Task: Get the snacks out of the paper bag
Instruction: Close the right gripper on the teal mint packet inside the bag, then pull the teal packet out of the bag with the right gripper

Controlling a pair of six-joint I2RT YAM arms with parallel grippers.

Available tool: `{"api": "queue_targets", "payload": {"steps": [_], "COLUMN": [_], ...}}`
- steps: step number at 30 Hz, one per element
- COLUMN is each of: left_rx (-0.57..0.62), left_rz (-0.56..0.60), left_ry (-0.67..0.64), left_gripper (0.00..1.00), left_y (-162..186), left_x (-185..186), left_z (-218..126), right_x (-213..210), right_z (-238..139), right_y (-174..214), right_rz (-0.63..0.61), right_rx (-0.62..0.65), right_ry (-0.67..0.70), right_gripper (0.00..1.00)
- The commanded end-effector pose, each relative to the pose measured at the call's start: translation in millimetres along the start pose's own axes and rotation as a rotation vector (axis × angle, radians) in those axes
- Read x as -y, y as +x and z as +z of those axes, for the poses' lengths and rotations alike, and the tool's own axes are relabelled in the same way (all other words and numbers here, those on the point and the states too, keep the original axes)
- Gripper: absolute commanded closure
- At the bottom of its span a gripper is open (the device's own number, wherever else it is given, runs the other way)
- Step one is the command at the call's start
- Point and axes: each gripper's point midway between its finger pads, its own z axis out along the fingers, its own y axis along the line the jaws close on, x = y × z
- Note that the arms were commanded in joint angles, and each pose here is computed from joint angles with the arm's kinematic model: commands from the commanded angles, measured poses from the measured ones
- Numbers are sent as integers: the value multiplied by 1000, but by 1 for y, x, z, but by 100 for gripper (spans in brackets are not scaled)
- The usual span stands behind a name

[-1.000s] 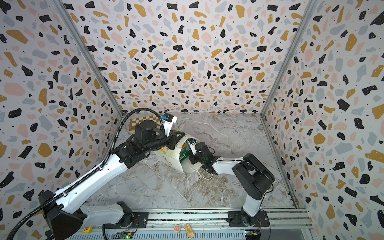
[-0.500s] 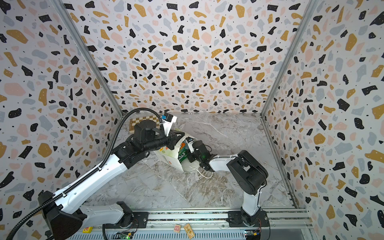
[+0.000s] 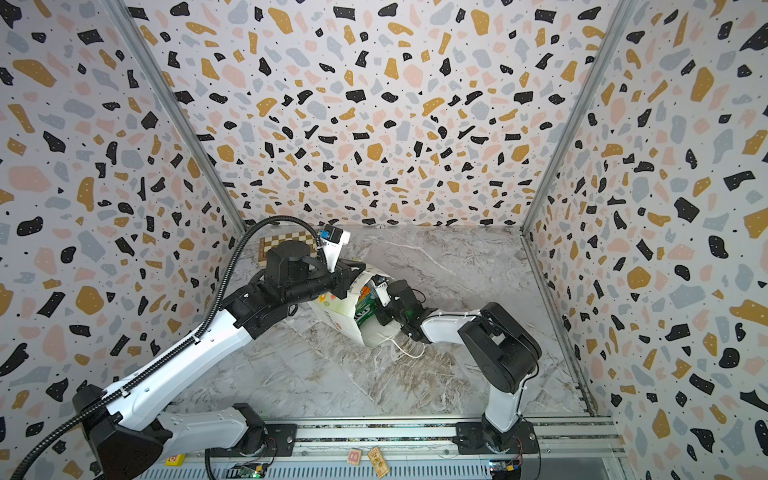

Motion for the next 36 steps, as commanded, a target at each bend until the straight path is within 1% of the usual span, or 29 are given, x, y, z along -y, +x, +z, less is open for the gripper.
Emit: {"api": "queue_targets", "payload": {"steps": [1, 9, 15, 21, 30, 36], "left_rx": [116, 135, 137, 115, 71, 40], "left_rz": [6, -30, -49, -50, -49, -50], "left_ry": [-49, -124, -160, -143, -128, -108], "left_gripper": [100, 100, 100, 100, 100, 100], "left_y": [-32, -31, -27, -22, -10, -2], "left_x": [-2, -17, -24, -23, -23, -21], "left_z": [-17, -17, -15, -9, 1, 9], "right_x": [-6, -15, -18, -18, -26, -30], "right_z": [-22, -44, -63, -76, -105, -124], "right_y": [-27, -25, -28, -34, -50, -53], "right_rz": [-11, -27, -32, -31, -36, -38], "right_rx": [68, 55, 72, 100, 170, 184], "right_ry": [-43, -90, -100, -96, -133, -151], "right_gripper": [100, 100, 100, 100, 100, 100]}}
